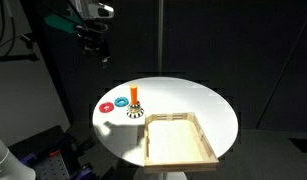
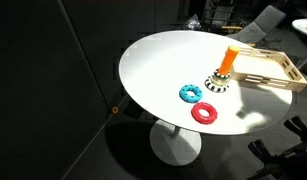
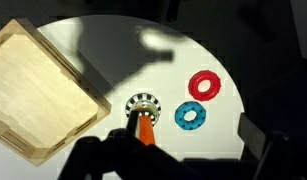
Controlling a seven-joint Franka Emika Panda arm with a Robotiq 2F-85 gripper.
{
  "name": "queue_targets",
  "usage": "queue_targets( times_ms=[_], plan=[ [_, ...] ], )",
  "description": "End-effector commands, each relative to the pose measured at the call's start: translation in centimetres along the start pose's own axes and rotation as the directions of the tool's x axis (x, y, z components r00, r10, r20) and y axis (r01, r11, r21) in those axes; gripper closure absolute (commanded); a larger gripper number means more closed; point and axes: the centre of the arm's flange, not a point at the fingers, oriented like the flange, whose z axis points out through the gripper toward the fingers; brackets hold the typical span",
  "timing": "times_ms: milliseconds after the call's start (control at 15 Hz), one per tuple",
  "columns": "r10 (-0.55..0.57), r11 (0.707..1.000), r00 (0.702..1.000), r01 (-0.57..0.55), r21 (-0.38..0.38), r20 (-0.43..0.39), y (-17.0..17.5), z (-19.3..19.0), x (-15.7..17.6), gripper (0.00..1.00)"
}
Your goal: Move the black and white item to the wooden tray
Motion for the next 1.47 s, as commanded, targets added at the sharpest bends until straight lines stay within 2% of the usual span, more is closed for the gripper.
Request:
queue_targets(
  times_ms=[0,267,533,600,1000,1400],
  plan=[
    [0.020,1.000,1.000,-0.020,-0.018,-0.007,0.7,0.5,4.1,0.00],
    [0.028,0.998,0.999,-0.029,-0.051,-0.027,1.6,3.0,7.6,0.00],
    [0.027,0.998,1.000,-0.028,-0.060,-0.008,2.2,5.4,9.5,0.00],
    [0.020,0.999,1.000,-0.021,-0.040,-0.013,1.9,5.5,7.8,0.00],
    [0.020,0.999,1.000,-0.020,-0.040,-0.003,1.9,6.0,8.0,0.00],
    [0.039,0.999,0.999,-0.039,-0.032,0.003,2.9,10.5,8.0,0.00]
  ],
)
